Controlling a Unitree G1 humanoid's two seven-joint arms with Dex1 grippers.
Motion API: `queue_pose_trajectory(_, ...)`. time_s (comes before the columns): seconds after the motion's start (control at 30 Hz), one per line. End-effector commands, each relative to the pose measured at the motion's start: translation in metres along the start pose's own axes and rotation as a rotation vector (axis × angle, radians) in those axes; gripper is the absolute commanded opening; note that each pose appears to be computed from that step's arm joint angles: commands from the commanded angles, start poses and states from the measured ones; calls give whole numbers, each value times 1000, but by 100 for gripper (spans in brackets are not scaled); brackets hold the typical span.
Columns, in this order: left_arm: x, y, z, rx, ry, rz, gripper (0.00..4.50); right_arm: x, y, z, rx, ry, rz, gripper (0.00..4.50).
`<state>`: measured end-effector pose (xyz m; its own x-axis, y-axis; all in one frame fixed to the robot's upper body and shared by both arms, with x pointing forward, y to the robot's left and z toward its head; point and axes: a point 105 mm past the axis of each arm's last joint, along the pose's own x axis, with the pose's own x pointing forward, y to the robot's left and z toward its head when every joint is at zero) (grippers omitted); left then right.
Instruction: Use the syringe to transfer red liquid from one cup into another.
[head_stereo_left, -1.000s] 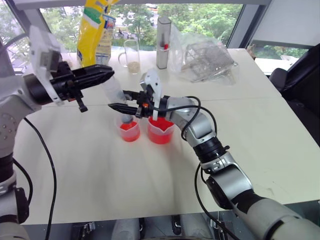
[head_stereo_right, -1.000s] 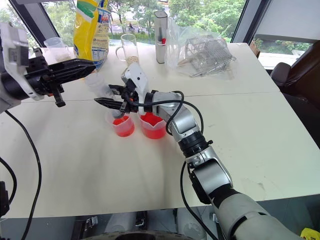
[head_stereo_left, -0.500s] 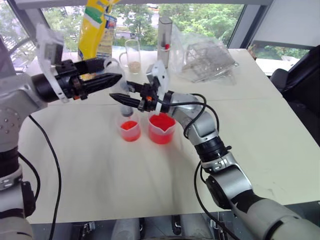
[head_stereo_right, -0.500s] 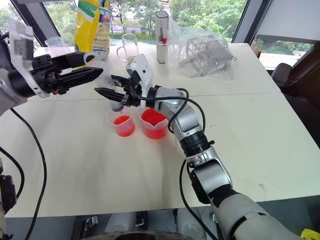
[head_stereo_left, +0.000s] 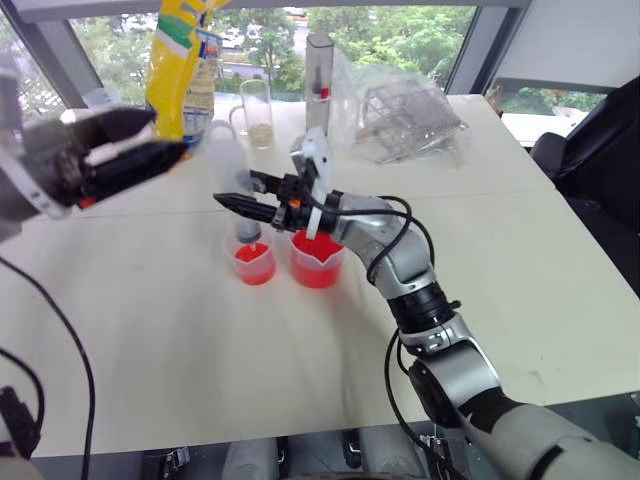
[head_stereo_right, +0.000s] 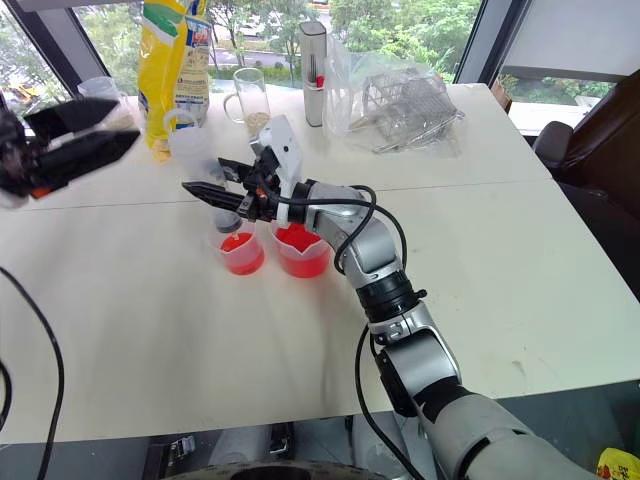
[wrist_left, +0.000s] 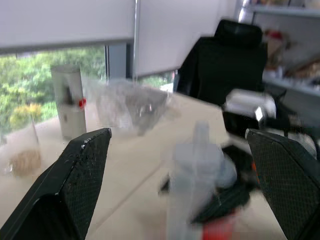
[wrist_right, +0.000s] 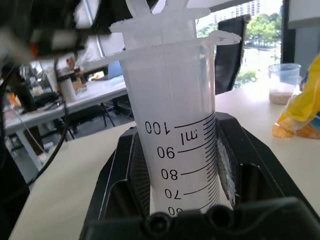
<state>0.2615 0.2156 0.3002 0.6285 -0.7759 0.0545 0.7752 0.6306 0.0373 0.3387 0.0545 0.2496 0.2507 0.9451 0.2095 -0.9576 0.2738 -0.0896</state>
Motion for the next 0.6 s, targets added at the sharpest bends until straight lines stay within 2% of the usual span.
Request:
queue_pose_trajectory(0.03,-4,-10,1,64,10,-15,444,1,-15,57,-12,-97,-60,142)
queue_pose_trajectory(0.2,3,-14,-18,66,38,-32,444,-19,-62,110,74,-44,-259,142)
queue_pose_trajectory(0.27,7,-17,-26,66,51,-51,444,-40,-83,114,142,101,-377,142)
queue_pose_trajectory(0.33,9,-18,-31,62,51,-65,444,-66,-98,105,214,271,-488,142)
queue_pose_trajectory(0.47,14,-22,-37,62,51,-92,444,-117,-110,69,292,568,-636,142)
queue_pose_trajectory(0.6,18,-27,-40,52,39,-121,444,-160,-113,38,377,744,-711,142)
